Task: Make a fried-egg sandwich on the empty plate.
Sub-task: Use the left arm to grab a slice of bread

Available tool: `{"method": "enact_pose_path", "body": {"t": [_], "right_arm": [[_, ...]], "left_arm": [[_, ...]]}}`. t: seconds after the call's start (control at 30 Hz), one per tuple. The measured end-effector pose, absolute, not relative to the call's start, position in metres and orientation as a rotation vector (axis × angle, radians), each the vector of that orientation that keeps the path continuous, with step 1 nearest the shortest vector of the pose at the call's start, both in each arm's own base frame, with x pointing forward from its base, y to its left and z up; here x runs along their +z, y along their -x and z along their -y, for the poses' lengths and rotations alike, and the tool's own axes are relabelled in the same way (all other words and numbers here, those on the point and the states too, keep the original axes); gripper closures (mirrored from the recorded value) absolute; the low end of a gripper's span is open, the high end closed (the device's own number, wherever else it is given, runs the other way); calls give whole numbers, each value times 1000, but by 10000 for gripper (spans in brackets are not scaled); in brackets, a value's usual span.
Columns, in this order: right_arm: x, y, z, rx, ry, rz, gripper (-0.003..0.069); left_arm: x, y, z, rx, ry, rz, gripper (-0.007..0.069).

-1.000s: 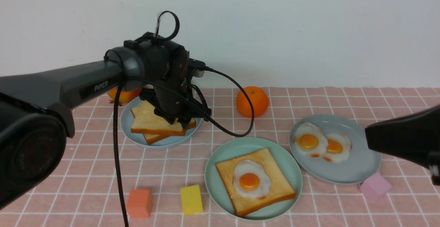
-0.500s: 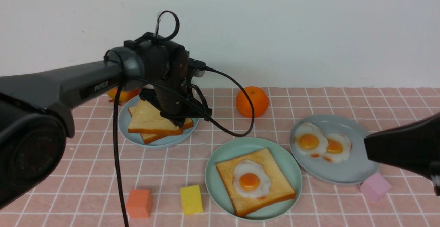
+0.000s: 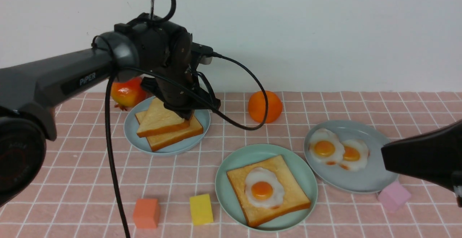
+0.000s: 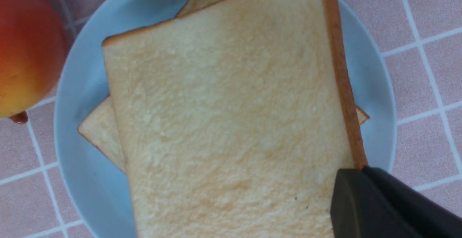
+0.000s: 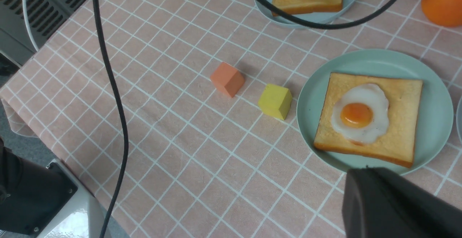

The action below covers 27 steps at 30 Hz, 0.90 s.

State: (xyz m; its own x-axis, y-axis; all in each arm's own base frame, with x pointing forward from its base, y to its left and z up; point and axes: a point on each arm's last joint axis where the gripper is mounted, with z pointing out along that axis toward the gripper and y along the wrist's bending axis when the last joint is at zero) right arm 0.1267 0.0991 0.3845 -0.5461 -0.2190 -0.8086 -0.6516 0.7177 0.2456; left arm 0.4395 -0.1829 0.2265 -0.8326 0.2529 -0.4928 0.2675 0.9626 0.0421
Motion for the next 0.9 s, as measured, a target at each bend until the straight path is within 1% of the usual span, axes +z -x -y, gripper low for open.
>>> {"method": "enact_pose_path", "body": {"t": [0.13, 0.23, 0.3, 0.33, 0.43, 0.47, 0.5, 0.53, 0.57, 0.6, 0.7, 0.77, 0.9], "right_arm": [[385, -127, -99, 686, 659, -2117, 616], [384, -127, -99, 686, 659, -2118, 616], [384, -126, -99, 687, 662, -2122, 616], [384, -126, -99, 688, 668, -2129, 616], [383, -125, -99, 689, 677, -2141, 616], [383, -125, -99, 689, 677, -2141, 616], [383, -125, -99, 689, 678, -2141, 616], [383, -125, -99, 689, 678, -2141, 615], [383, -125, -99, 689, 678, -2141, 615], [383, -125, -99, 689, 678, -2141, 613], [383, -125, -99, 689, 678, -2141, 610], [383, -125, -99, 686, 679, -2141, 608], [382, -125, -99, 681, 684, -2140, 608]], "left_arm": [[220, -441, 183, -34, -372, -2609, 613], [202, -445, 184, -6, -391, -2636, 609], [196, -446, 184, 2, -397, -2644, 602], [191, -447, 185, 6, -401, -2655, 580], [191, -447, 185, 0, -398, -2653, 508], [191, -447, 185, -1, -398, -2653, 501], [191, -447, 185, -5, -396, -2652, 440], [192, -447, 185, -6, -395, -2651, 403], [192, -447, 185, -6, -395, -2651, 403], [194, -446, 185, -7, -394, -2648, 354], [200, -443, 183, 2, -396, -2662, 267], [203, -440, 182, 21, -429, -2680, 233], [202, -438, 182, 46, -567, -2684, 215]]}}
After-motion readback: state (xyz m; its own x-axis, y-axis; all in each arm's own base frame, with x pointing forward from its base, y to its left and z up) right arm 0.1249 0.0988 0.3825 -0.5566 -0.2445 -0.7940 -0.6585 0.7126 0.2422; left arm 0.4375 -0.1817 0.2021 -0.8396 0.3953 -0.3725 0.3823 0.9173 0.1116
